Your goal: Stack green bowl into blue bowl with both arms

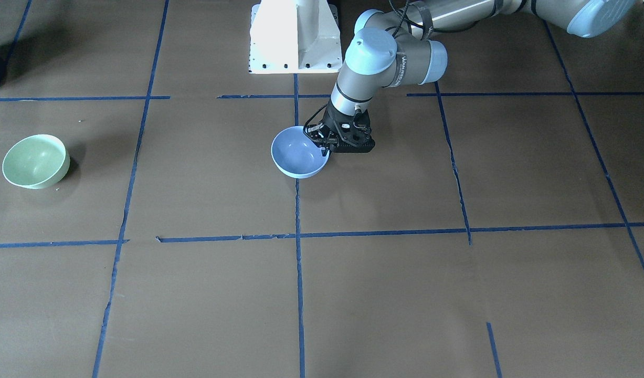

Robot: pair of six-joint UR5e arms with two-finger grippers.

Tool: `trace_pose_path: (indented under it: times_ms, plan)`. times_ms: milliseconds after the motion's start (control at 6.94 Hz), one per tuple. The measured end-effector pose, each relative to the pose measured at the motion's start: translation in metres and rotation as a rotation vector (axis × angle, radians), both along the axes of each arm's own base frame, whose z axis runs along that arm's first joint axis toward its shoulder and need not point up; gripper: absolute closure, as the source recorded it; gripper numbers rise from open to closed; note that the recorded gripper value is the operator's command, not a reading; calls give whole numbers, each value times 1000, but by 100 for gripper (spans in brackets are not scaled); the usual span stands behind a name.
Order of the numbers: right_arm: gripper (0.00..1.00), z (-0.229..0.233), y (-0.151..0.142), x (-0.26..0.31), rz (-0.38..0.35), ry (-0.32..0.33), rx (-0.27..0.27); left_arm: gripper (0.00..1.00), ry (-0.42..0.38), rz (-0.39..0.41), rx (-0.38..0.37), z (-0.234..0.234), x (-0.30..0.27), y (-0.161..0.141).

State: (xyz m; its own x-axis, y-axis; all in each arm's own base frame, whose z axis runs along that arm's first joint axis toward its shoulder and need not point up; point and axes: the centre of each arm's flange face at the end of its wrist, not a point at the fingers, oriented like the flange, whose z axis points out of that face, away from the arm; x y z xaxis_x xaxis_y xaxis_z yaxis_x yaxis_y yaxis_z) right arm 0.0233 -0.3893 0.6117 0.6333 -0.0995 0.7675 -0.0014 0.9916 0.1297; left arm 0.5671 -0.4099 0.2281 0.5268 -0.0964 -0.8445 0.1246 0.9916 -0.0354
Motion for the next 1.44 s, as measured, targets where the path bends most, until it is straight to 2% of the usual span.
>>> trace_pose_path:
  times_ms: [288, 432, 576, 720, 1153, 1441]
  plan:
    - [0, -2, 1, -2, -6, -26, -4, 94, -12, 0, 6, 2, 7, 6]
    - [0, -3, 1, -3, -7, -31, -6, 79, -14, 2, 6, 2, 9, 7]
    - [0, -2, 1, -3, -7, -30, -5, 15, -15, 2, 6, 3, 10, 7]
    - [0, -3, 0, -4, -10, -25, -3, 0, -16, 2, 6, 3, 11, 7]
    - [1, -2, -2, -18, -40, -15, -12, 0, -1, -17, 10, -4, -6, -1]
    - [0, -2, -4, -47, -36, 2, -78, 0, -24, -20, 9, 4, -64, -17]
